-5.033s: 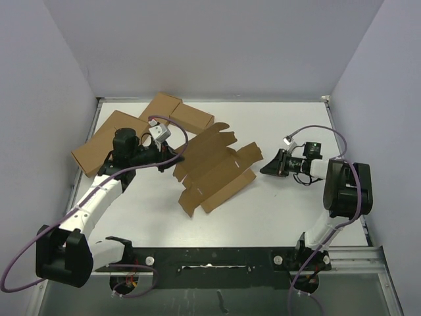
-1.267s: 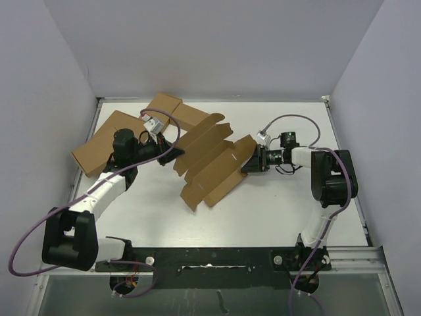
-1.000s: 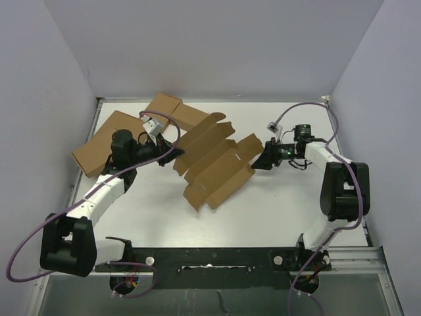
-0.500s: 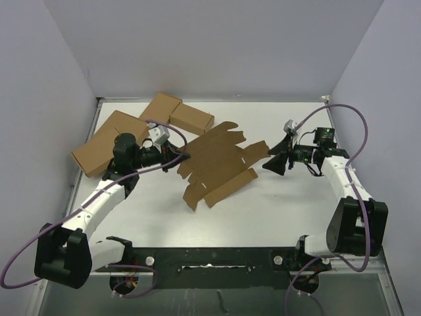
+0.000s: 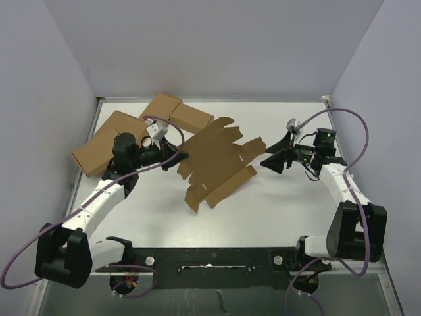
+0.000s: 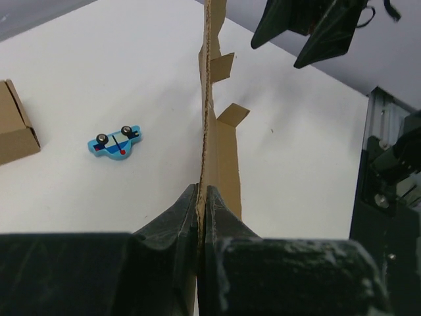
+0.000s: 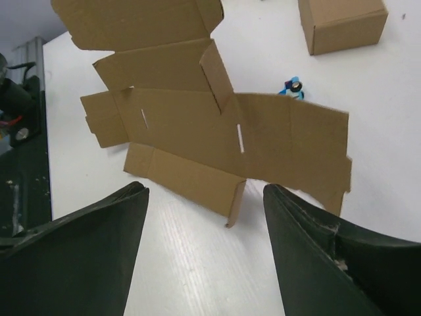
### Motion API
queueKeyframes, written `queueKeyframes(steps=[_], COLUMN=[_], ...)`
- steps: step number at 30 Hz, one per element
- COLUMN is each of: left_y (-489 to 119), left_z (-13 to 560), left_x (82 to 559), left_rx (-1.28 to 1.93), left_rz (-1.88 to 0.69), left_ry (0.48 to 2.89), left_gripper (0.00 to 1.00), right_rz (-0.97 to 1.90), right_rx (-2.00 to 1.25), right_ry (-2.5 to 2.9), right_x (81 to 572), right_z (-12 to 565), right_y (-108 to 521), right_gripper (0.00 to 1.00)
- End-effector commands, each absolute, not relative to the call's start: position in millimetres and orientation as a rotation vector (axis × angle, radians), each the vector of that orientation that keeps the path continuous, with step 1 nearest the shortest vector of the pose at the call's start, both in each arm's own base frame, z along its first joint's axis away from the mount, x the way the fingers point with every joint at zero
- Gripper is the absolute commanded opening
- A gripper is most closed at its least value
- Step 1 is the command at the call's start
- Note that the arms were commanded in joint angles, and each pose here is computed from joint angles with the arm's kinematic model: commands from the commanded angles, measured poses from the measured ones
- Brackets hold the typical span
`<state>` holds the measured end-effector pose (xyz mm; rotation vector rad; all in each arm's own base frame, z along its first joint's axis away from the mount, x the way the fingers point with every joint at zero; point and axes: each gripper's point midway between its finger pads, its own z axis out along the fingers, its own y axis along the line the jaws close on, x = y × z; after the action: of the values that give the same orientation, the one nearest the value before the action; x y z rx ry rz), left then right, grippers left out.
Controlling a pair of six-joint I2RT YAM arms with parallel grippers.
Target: Fold the paper box
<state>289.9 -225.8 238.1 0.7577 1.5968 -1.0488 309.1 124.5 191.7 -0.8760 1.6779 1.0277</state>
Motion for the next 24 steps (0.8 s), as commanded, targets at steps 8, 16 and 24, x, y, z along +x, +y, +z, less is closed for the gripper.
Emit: queueKeyframes(steps=[8, 16, 24], left_y=[-218.1, -248.8, -279.8], left_z=[274.4, 279.4, 277.1], left_x=[316.1, 296.4, 283.8], left_rx=[0.178, -0.028, -0.129], left_rz=[-1.145, -0.988, -1.024], left_ry=[1.685, 1.623, 1.548], left_gripper=[0.00, 0.00, 0.00], right_rz=[1.374, 1.517, 1.583], right_rx=[-0.664, -0.309, -0.244], right_ry=[1.757, 1.951, 1.941], right_x=[297.0, 315.0, 309.9], right_z=[209.4, 197.6, 203.3], right_y=[187.1, 199.1, 204.7], right_gripper=[0.73, 0.77, 0.78])
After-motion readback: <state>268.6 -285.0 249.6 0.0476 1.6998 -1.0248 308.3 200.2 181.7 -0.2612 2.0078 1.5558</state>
